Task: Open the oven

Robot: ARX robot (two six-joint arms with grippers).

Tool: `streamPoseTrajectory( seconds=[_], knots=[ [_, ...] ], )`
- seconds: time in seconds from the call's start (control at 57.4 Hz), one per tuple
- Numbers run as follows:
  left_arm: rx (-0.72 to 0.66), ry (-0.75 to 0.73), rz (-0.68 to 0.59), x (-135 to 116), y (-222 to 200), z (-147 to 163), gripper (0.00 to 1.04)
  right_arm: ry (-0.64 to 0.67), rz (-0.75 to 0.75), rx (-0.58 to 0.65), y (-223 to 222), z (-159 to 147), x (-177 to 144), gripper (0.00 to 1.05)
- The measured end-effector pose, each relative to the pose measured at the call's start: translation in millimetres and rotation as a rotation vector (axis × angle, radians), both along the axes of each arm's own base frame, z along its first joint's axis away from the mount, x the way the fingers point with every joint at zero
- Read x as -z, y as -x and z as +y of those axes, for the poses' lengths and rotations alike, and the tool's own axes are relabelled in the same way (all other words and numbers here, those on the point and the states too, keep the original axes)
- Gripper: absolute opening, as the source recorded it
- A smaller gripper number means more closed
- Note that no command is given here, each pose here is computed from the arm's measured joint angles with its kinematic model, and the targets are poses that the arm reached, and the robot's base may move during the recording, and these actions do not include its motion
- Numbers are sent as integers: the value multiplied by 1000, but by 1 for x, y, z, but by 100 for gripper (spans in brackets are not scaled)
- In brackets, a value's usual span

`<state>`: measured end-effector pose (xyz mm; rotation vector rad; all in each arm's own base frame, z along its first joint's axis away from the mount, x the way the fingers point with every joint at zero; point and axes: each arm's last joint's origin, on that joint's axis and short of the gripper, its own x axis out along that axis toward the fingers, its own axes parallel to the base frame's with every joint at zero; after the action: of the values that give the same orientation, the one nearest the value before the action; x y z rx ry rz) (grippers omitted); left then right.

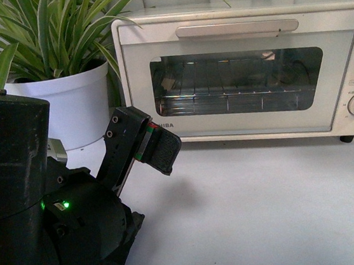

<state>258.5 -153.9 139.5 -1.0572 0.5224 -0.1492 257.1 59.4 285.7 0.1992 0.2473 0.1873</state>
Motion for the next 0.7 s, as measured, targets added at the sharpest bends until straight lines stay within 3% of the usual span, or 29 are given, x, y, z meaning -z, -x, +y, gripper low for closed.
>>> streamPoseTrajectory(
  seconds=[0.226, 0.697],
  knots=[
    [0, 1, -1, -1, 0, 1, 98, -24, 65, 17, -34, 17, -9, 95],
    [-1, 1, -1, -1, 0, 1, 98, -82, 173, 48, -54, 26, -2, 95]
  ],
)
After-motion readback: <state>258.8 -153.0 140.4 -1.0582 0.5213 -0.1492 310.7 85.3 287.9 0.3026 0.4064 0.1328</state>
